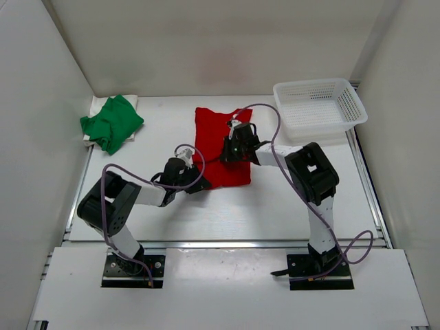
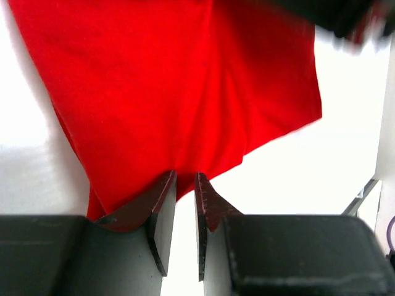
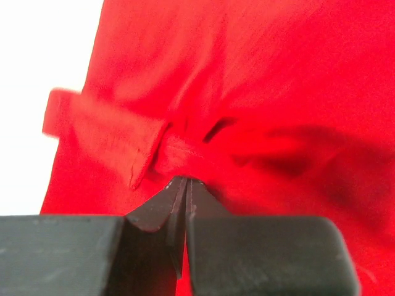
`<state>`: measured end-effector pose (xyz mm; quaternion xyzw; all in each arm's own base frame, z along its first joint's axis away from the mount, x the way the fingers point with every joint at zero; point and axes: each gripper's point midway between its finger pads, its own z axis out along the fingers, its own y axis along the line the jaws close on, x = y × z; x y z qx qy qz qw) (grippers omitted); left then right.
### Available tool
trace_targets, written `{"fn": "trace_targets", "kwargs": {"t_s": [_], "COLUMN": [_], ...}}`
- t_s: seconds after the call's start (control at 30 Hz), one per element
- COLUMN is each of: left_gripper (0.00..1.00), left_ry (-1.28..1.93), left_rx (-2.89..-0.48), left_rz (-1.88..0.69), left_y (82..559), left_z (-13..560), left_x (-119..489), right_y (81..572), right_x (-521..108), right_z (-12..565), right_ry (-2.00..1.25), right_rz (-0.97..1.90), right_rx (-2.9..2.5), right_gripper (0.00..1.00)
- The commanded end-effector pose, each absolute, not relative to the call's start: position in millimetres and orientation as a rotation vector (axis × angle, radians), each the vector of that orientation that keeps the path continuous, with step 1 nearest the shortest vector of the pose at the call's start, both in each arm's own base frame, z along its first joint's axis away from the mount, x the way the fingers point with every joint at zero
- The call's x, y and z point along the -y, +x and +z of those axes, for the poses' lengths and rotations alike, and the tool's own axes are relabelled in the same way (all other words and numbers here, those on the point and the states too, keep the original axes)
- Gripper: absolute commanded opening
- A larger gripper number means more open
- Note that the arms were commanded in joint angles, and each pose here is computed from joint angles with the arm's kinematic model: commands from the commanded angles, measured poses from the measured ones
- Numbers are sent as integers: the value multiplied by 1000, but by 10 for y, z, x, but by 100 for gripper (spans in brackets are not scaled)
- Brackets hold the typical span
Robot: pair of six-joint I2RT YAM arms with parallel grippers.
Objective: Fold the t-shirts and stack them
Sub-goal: Fold the folded rectangular tshirt in 1/3 of the way
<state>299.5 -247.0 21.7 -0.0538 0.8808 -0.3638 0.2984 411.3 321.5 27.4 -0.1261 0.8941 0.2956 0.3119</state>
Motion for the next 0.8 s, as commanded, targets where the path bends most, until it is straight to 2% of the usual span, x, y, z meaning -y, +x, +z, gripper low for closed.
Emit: {"fn": "trace_targets", "kwargs": {"t_s": [0.0, 0.17, 0.3, 0.37, 0.43, 0.47, 0.5, 0.53, 0.6, 0.67, 0.77], "left_gripper": [30, 30, 32, 35, 36, 36, 37, 40, 42, 48, 54], "left_ry": [-116, -124, -110, -100, -126, -142, -163, -188, -246, -281, -320], "left_rx": [-2441, -2449, -2414, -2394, -2349, -2346, -2329, -2323, -2317, -2317, -2345], "left_rz": [-907, -819, -842, -871, -878, -887, -896, -890, -857, -811, -761], "left_y": [2719, 2730, 2674, 2628, 2673, 2664, 2695, 2710, 2763, 2794, 2773], "left_z": [47, 78, 239, 343, 474, 482, 521, 522, 502, 458, 339], "left_x": [2347, 2075, 2026, 2054, 2008, 1987, 1943, 1901, 1750, 1625, 1491], "right_y": [4875, 5326, 5267, 4930, 4563, 4388, 4299, 4073, 3721, 3531, 3264], "right_x": [-3074, -2979, -2884, -2817, -2755, -2748, -2773, -2705, -2675, -2575, -2388], "right_z": [667, 1012, 1319, 1196, 1332, 1164, 1371, 1116, 1086, 985, 833], "right_ry": [-216, -208, -224, -251, -242, -226, -198, -175, -123, -91, -36], "right_rz": [679, 638, 699, 751, 784, 781, 821, 837, 990, 990, 952], "right_rx": [-2174, -2137, -2119, -2187, -2179, -2191, -2135, -2193, -2188, -2208, -2241], "right_gripper": [0, 0, 0, 0, 0, 0, 0, 0, 0, 2, 23]}}
